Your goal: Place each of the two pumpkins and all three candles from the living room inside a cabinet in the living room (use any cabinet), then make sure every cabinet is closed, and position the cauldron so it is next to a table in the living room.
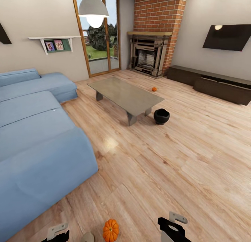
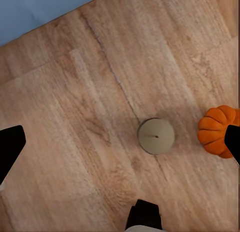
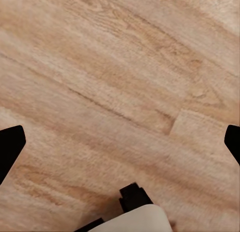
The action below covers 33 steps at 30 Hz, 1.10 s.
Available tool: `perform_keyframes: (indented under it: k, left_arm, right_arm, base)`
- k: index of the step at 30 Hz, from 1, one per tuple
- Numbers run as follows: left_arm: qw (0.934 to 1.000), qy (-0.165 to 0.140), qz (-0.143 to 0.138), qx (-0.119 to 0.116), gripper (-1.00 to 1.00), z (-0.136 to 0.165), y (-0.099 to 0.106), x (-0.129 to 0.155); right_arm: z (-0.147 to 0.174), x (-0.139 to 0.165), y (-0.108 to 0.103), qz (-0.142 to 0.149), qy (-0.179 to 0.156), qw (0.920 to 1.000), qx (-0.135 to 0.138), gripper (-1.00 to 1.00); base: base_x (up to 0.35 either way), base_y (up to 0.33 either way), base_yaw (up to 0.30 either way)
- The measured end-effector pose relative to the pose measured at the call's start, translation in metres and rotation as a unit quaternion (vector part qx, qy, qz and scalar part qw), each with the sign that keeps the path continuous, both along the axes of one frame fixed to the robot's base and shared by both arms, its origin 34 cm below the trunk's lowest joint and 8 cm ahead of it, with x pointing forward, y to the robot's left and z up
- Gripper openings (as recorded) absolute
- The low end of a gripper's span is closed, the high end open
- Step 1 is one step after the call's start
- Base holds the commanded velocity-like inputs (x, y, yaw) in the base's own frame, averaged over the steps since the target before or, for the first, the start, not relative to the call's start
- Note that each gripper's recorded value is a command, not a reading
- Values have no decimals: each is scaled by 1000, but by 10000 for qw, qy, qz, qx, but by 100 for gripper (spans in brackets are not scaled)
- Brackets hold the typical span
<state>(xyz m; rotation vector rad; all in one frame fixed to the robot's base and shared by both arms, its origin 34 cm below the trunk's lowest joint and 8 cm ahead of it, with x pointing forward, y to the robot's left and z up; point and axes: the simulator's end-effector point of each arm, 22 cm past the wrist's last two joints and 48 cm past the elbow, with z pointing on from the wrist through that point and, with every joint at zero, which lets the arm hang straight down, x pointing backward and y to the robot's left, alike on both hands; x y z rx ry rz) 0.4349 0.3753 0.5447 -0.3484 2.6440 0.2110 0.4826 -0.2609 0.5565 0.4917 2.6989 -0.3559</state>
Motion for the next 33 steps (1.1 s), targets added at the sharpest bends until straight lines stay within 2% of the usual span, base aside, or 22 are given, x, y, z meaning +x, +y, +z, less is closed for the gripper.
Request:
perform_keyframes:
  k: [33]
  left_arm:
    - [10000, -1, -12, -57, 100, -1, -3, 1]
  right_arm:
    - [-1, -1, -3, -50, 7, 10000, 10, 100]
  base:
    - [7, 26, 0]
